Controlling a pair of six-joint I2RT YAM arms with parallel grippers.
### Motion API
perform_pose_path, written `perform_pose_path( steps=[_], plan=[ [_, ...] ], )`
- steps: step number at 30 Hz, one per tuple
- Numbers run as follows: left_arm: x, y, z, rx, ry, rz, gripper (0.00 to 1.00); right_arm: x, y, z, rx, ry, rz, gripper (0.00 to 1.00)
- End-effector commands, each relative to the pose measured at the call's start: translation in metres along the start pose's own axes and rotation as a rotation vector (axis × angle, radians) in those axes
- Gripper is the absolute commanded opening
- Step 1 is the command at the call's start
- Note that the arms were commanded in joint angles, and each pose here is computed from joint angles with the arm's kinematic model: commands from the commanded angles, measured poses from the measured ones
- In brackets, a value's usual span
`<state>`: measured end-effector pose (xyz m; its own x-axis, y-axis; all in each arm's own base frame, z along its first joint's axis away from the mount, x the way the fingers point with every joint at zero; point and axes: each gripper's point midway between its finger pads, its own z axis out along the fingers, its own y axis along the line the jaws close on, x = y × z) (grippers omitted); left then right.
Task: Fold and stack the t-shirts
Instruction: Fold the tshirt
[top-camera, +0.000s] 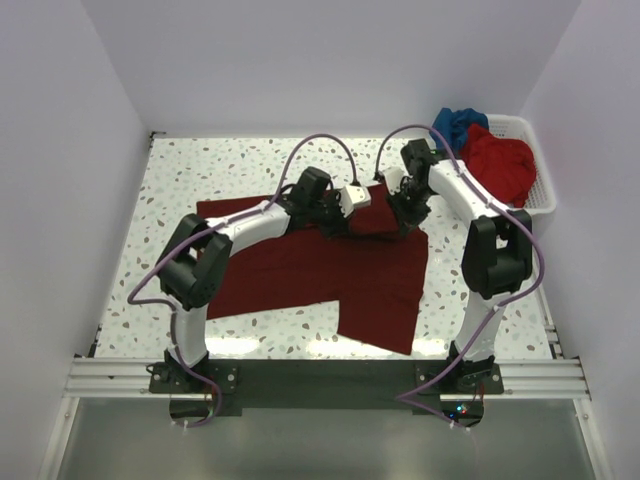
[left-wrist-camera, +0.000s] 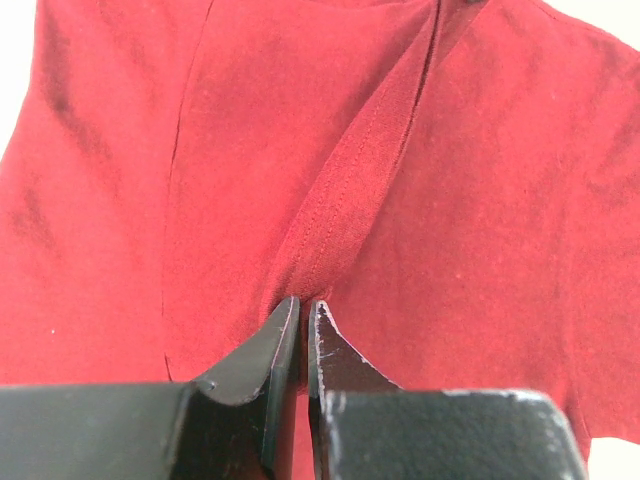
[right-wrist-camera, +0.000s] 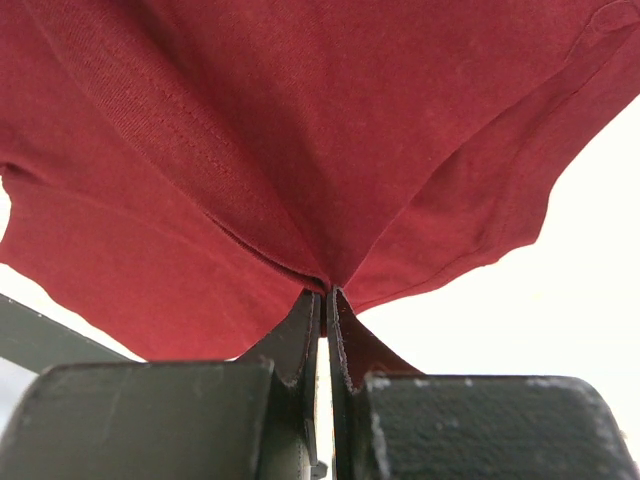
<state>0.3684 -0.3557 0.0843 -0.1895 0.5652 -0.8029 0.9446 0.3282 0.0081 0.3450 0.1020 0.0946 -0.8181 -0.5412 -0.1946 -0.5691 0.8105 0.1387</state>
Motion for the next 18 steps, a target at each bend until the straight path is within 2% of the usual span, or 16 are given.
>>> perform_pose_path(
  steps=[1, 18],
  plan=[
    [-0.02, 0.004, -0.017, -0.024, -0.055, 0.047, 0.0, 0.004, 0.011, -0.022, 0.013, -0.029, 0.006, 0.0],
    [-0.011, 0.0, -0.021, -0.008, -0.044, 0.053, 0.0, 0.016, 0.021, -0.015, 0.009, 0.01, 0.0, 0.0]
  ],
)
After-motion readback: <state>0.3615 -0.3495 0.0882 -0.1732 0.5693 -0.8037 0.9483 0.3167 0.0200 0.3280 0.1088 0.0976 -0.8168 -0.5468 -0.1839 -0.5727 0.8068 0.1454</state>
